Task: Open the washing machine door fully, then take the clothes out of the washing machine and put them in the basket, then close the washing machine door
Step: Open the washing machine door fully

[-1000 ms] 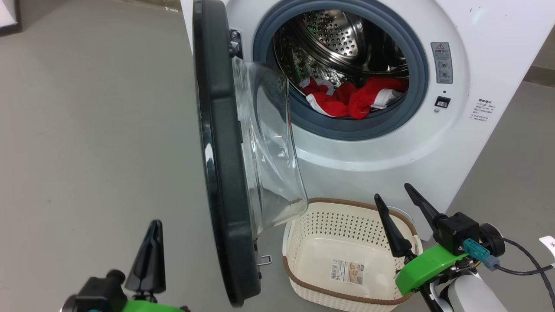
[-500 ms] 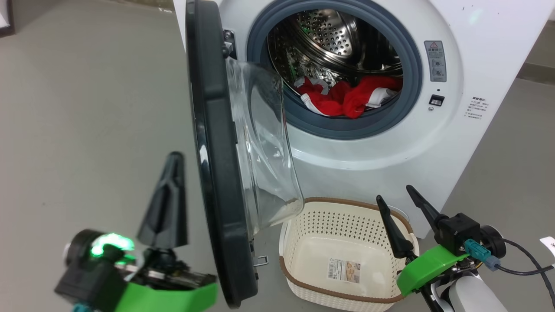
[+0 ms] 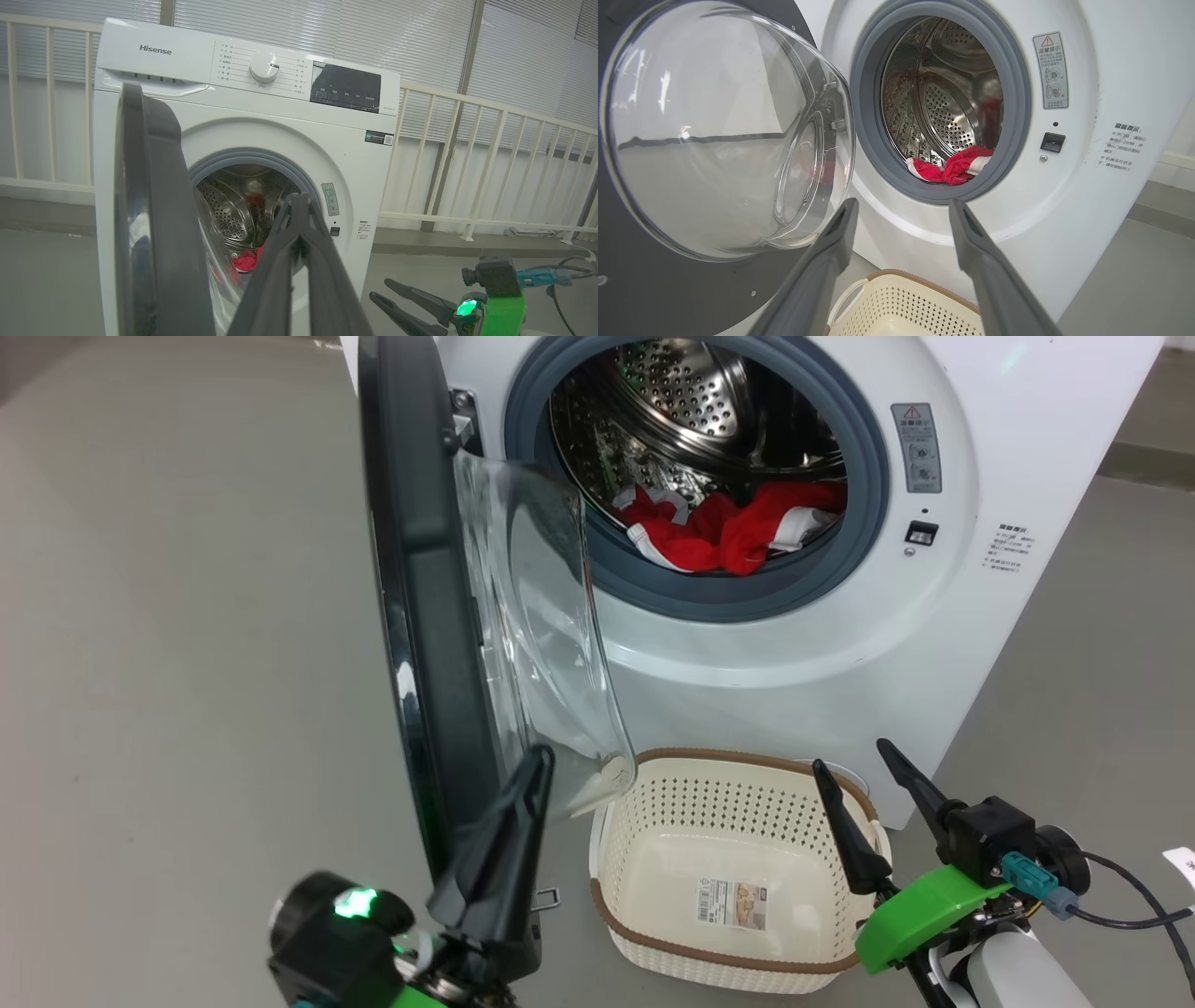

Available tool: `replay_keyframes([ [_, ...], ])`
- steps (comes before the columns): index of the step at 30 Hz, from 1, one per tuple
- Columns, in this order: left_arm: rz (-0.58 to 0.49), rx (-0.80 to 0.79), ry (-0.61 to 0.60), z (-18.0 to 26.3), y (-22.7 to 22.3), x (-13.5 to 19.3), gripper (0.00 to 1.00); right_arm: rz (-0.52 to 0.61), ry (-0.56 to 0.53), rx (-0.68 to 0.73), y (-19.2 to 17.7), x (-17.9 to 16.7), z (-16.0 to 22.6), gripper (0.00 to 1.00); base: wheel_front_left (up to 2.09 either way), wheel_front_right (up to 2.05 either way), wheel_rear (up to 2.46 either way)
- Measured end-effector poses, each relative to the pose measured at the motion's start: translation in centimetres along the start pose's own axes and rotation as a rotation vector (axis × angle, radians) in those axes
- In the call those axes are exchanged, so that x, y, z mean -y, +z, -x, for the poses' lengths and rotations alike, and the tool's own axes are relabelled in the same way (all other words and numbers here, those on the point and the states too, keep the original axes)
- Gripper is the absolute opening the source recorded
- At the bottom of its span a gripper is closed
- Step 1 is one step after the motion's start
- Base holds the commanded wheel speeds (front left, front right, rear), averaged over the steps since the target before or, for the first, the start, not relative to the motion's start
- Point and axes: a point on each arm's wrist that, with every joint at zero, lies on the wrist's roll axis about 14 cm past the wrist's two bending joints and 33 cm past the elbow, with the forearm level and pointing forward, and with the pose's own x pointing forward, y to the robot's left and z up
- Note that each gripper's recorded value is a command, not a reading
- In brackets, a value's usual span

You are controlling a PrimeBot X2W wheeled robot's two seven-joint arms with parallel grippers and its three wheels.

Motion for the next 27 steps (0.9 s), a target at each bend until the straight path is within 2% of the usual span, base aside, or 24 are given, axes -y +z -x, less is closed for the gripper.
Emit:
replay_keyframes([
  [5,0.037,-0.125,0.007,1.1,-3.4,0.2,0.0,-0.007,-0.006,-0.007,-0.3,0.3,-0.1,1.0,0.0,0.0,0.0],
  [12,0.032,-0.268,0.065,2.4,-7.6,-1.1,0.0,-0.013,-0.005,-0.018,-0.8,0.3,-0.2,1.0,0.0,0.0,0.0],
  [27,-0.015,-0.292,0.235,4.1,-8.3,-5.6,0.0,-0.01,0.007,-0.03,-1.2,0.1,-0.5,1.0,0.0,0.0,0.0],
])
